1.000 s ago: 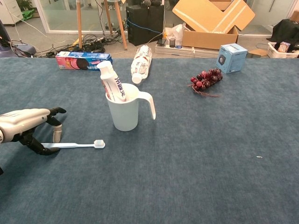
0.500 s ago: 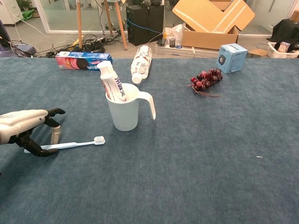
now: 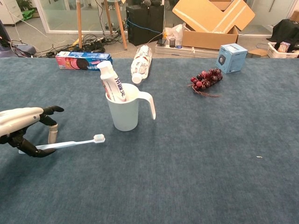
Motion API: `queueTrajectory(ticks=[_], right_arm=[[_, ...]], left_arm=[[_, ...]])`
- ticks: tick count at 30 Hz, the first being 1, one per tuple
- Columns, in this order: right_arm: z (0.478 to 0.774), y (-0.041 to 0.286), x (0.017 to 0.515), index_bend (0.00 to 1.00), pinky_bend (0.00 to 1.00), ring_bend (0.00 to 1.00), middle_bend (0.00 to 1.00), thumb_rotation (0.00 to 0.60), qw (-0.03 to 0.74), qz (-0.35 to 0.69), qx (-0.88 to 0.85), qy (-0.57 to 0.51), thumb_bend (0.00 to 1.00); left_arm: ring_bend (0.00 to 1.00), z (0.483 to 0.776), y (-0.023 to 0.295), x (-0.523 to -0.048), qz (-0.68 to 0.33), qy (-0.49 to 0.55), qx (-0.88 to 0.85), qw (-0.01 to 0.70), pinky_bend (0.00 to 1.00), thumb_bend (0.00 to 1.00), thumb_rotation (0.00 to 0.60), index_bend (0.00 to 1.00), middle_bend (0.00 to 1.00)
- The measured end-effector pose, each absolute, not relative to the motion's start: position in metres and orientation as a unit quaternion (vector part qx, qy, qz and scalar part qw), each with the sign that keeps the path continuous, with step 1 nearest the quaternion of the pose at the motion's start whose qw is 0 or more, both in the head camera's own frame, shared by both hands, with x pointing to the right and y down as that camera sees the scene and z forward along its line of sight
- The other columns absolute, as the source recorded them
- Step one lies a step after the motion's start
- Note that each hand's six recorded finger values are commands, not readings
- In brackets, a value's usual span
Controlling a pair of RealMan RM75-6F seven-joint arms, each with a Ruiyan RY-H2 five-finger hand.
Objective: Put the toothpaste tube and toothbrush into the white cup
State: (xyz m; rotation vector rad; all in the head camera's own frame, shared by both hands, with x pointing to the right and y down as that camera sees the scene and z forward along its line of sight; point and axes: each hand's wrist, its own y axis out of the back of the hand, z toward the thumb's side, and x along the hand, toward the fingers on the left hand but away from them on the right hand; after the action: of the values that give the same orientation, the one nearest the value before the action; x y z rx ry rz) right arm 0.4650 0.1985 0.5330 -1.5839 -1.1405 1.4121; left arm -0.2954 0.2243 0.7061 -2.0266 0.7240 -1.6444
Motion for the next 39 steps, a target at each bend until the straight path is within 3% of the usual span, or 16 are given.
queueTrajectory(ticks=[16,39], right_arm=[[0.533,0.199,0.464,0.07,0.42,0.03,0.05,0.600,0.359,0.547,-0.614,-0.441,0.00],[0.528,0.201,0.463,0.07,0.42,0.03,0.05,0.600,0.362,0.540,-0.617,-0.445,0.00]], left_arm=[[0.00,0.657,0.220,-0.291,-0.557,0.281,-0.744,0.239,0.00,0.38,0.600,0.59,0.00],[0.00,0.593,0.166,-0.263,-0.552,0.261,-0.674,0.417,0.00,0.38,0.600,0.59,0.00]])
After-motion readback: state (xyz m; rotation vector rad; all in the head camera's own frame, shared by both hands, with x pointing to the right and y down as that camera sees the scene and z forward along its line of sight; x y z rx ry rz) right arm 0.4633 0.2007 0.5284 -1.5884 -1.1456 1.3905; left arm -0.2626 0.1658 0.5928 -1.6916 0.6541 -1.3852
